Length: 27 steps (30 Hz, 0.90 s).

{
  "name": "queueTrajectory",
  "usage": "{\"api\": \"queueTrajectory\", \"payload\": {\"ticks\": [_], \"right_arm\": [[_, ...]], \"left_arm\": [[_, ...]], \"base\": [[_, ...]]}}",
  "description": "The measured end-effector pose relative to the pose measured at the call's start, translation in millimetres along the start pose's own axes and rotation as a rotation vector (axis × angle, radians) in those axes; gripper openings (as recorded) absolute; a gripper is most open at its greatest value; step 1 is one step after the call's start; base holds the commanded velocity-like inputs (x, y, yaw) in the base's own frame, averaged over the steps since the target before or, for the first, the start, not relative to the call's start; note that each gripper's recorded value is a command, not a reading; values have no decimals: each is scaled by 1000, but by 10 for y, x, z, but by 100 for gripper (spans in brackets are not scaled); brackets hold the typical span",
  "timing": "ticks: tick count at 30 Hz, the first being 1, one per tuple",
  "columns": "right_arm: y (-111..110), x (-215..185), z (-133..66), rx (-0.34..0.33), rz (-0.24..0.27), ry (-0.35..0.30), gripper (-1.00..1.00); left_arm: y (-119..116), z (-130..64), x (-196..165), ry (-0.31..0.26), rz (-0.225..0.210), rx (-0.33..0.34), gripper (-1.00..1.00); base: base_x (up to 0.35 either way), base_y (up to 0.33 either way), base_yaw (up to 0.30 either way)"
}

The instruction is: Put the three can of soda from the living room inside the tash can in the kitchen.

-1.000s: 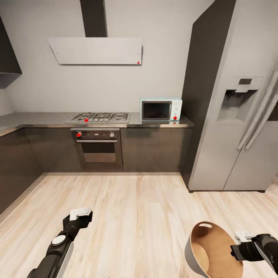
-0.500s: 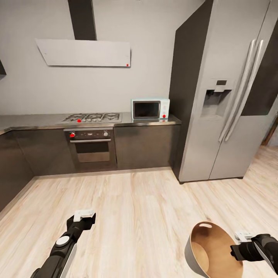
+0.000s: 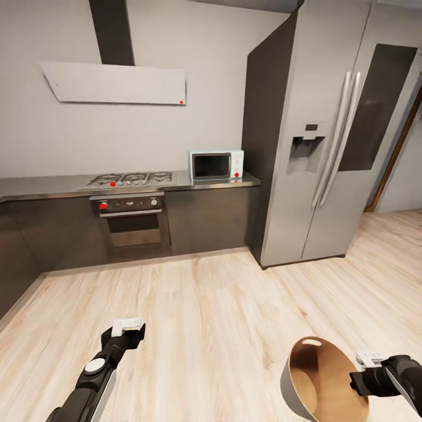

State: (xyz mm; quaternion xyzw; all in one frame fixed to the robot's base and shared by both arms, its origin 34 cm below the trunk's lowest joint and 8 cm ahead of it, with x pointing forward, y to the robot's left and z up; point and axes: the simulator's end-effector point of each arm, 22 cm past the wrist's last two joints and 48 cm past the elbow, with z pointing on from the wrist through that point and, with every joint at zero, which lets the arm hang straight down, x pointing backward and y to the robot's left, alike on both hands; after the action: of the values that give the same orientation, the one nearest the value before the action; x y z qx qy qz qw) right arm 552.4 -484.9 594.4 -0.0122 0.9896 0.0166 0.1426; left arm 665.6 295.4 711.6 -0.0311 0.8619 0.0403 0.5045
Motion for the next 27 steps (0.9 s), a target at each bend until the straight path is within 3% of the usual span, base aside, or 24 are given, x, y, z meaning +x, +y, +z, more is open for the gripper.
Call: {"api": "queueTrajectory", "payload": {"ticks": [6,14,27], "right_arm": [[12,-7,-1,-1,-1,-2,-100],[24,-12,1,-4,3,-4,-100],[17,-21,-9,-1,-2,-6,-100]], "left_arm": [[11,-2,-6,-2,1,-3,100],[-7,13,175,36,1,-3,100],[-20,12,214,45,3,-1,100]], "base": [[-74,64,-56],[-7,-13,-64],[0,-250,-236]]}}
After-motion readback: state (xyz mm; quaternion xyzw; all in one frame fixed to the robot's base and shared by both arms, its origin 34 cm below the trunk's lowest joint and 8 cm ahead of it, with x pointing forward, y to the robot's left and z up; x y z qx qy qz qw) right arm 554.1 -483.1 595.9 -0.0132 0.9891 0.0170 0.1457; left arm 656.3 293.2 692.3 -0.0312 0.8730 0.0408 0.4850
